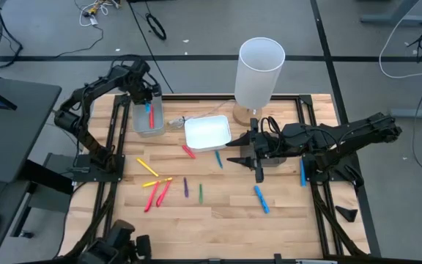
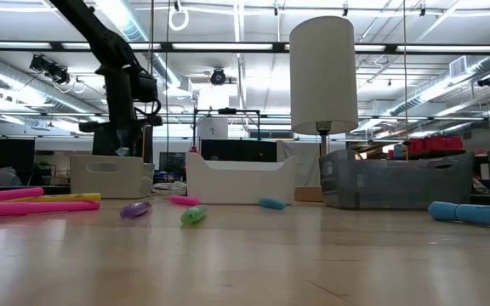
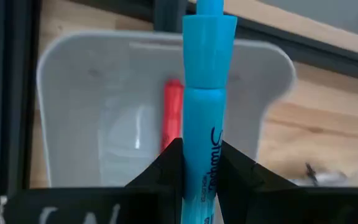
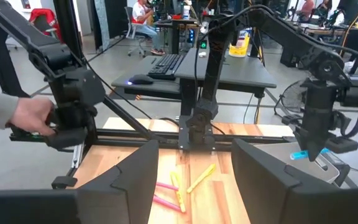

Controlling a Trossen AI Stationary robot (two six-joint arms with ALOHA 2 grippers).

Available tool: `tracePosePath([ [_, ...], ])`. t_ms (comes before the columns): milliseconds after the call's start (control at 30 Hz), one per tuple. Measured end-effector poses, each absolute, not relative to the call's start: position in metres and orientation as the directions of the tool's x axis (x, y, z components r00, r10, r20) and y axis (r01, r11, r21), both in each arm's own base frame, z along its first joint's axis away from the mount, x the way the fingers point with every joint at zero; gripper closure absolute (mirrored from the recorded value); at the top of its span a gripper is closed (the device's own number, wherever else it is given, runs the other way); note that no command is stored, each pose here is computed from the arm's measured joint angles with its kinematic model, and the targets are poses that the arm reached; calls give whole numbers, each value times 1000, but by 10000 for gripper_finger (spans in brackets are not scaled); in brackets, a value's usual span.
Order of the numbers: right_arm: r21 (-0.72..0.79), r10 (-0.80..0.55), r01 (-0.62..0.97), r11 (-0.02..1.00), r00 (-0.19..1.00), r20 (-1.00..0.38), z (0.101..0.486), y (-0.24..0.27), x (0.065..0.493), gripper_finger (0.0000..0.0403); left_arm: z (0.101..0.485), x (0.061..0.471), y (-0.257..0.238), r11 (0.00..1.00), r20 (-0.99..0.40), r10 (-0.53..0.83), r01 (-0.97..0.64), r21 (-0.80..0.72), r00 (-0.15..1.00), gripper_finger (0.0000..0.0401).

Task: Pick & Place Markers
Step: Put the middle blue highlighter pen into the gray bin

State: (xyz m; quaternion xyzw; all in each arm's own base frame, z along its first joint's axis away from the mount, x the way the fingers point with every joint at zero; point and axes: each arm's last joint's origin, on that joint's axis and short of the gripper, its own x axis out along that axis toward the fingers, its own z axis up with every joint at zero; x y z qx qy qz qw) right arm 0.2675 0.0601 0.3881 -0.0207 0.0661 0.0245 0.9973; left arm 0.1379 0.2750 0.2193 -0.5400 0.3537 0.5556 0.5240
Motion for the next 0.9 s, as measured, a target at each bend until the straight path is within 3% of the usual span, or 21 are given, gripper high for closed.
tracePosePath([
  [400,-45,45,-53,998,987,-157,386,60,267,199,183,158,279,-162,-991,107,-982,-93,76,335],
  [900,-50,45,-54,997,987,-156,386,60,267,199,181,184,263,-138,-993,102,-987,-78,64,335],
])
